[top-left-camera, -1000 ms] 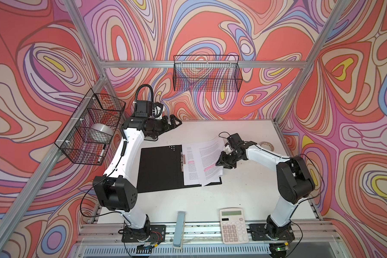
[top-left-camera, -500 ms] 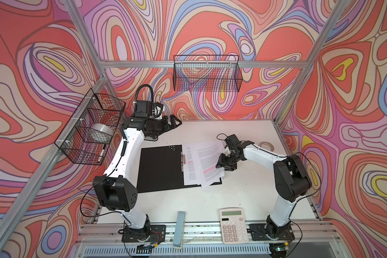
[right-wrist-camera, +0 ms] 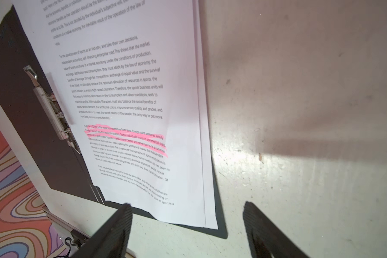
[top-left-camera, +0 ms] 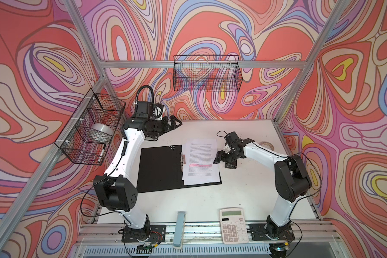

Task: Put the files into the folder
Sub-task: 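Lay the sheets onto the folder beside the clip and release with the right gripper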

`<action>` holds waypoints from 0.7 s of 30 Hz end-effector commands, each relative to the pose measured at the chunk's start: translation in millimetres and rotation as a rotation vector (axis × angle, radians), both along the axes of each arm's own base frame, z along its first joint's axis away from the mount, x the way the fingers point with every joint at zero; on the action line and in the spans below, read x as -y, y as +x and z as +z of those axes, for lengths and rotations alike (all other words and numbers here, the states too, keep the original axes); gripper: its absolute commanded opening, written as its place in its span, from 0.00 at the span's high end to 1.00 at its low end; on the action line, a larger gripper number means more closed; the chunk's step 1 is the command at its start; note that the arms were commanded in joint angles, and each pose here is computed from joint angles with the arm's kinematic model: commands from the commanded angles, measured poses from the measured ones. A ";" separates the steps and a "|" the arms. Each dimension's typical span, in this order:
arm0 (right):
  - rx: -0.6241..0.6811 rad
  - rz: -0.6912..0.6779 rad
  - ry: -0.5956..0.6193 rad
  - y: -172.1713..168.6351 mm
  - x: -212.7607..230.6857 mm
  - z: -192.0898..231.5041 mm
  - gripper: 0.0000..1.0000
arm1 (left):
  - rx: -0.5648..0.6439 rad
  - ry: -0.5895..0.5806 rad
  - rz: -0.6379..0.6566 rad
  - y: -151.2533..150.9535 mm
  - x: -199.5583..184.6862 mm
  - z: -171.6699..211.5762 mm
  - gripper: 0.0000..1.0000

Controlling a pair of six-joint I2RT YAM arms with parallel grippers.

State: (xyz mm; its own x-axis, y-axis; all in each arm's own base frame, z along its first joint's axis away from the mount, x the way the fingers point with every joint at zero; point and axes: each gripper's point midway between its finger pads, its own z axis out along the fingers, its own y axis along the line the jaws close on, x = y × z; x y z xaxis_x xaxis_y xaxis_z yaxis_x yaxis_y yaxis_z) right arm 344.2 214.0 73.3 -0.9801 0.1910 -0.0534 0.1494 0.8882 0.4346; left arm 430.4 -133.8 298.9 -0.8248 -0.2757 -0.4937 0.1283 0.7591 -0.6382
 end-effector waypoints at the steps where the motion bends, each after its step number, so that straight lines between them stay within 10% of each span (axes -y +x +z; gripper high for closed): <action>1: 0.018 0.013 -0.053 0.5 5.9 3.0 0.18 | 0.013 -0.015 -0.010 -0.6 3.3 3.4 0.00; 21: 0.290 0.076 -0.060 70.0 1.8 17.3 0.27 | -0.061 0.217 -0.174 4.1 40.8 -105.9 0.00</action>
State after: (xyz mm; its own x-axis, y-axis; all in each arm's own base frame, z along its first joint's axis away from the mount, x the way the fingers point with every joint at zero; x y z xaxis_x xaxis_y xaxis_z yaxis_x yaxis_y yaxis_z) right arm 385.2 211.8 92.9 -0.9588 0.0989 -0.2664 -0.0157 0.9175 0.3973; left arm 433.4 -173.0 215.2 -0.8799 -0.0621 -0.4711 0.2161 0.8307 -0.5130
